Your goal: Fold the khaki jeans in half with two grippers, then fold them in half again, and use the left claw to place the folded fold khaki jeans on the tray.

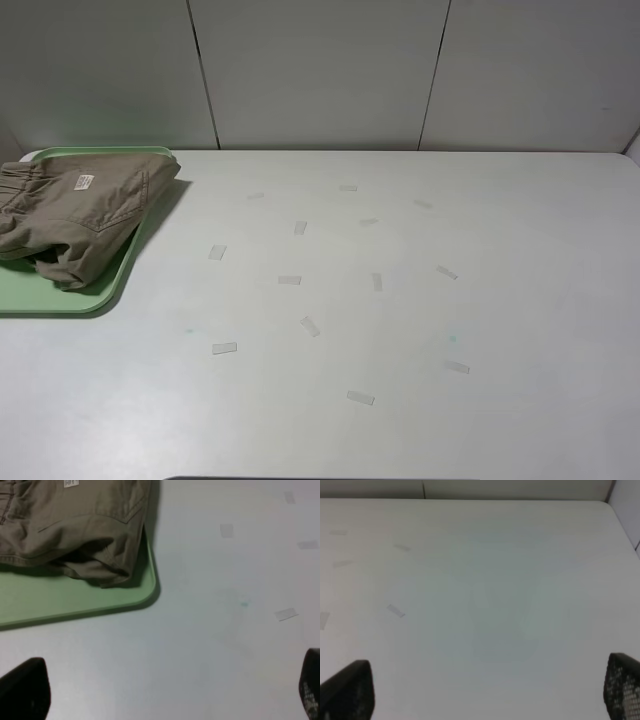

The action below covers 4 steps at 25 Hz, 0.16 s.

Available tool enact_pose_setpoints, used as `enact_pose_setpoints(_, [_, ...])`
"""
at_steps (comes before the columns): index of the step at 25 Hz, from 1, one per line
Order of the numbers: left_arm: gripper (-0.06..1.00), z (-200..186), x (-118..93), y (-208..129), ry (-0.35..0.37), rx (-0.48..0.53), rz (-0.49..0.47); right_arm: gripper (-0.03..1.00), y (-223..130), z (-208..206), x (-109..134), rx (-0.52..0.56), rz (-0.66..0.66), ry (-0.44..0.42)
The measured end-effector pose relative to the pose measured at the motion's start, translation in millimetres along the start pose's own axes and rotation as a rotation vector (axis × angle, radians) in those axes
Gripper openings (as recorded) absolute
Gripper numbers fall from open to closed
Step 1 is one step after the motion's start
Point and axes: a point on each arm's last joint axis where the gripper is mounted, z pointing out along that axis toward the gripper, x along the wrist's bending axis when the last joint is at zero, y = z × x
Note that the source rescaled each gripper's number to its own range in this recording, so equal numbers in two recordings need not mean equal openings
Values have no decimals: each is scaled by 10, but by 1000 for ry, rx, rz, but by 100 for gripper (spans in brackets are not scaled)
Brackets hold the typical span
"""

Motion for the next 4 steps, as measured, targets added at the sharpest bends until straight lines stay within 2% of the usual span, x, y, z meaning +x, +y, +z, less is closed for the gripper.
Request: enact_pose_setpoints(4, [100, 0, 0, 0, 0, 0, 0, 100, 0, 0, 0, 0, 1, 0])
